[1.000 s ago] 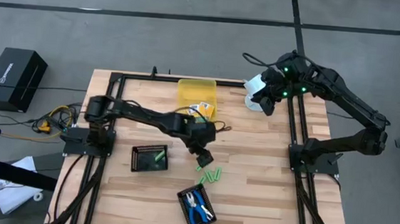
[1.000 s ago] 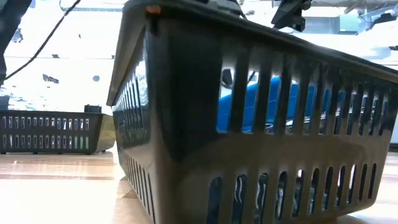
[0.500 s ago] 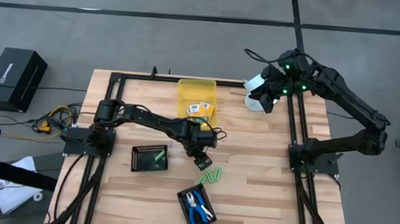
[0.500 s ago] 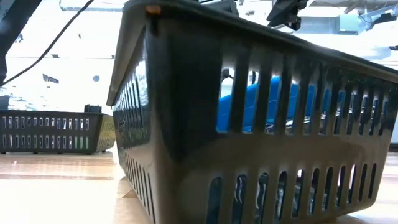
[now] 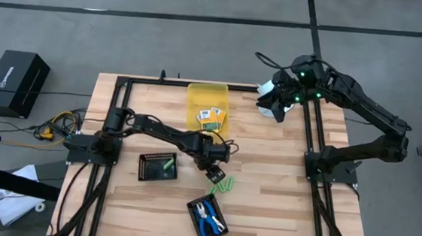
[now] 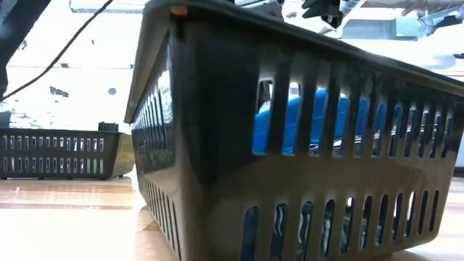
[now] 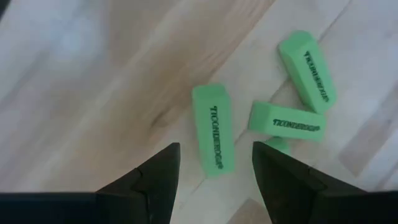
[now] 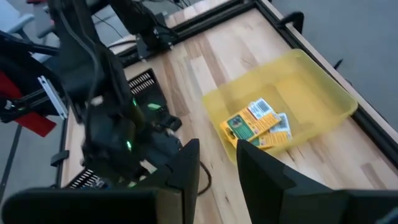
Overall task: Pick & Place School Supplies
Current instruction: Put the green eraser into the left black bin
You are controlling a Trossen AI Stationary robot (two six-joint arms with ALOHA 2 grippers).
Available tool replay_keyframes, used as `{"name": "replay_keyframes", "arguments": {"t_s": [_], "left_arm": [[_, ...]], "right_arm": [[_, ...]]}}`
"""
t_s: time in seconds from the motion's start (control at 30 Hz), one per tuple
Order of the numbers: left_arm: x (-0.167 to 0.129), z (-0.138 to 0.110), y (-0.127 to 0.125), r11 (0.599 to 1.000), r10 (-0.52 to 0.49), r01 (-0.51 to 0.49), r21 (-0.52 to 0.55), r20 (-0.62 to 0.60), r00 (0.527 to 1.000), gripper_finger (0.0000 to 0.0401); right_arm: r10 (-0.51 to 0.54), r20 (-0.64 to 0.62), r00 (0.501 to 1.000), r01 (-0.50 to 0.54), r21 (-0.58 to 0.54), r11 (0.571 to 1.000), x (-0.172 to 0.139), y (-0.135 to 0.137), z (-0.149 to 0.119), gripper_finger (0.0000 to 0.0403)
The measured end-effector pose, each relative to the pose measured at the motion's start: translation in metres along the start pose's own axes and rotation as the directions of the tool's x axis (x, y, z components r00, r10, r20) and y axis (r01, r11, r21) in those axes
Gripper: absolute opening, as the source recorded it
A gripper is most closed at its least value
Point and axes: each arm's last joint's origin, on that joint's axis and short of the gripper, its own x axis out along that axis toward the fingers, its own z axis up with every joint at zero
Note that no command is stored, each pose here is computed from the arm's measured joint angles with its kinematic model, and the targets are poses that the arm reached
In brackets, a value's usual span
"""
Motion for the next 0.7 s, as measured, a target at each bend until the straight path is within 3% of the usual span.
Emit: {"name": "replay_keyframes", "arguments": {"t_s": [0.23,0.43,0.7], "left_arm": [[0.029,0.0,-0.017,1.0,-0.018,0.019,0.019,-0.062,0.998,0.0195],[0.046,0.008,-0.021,1.0,0.02,-0.021,-0.011,-0.104,0.994,0.0192],[0.056,0.013,-0.008,0.996,0.073,-0.079,-0.034,-0.136,0.988,0.0138]], "right_arm": [[0.007,0.025,1.0,-0.007,-0.011,1.0,0.0,0.001,0.003,0.0098],[0.01,0.025,1.0,-0.008,-0.049,0.999,0.0,0.001,0.003,0.0098],[0.019,0.024,1.0,-0.017,-0.075,0.997,-0.001,-0.001,0.003,0.0098]]}}
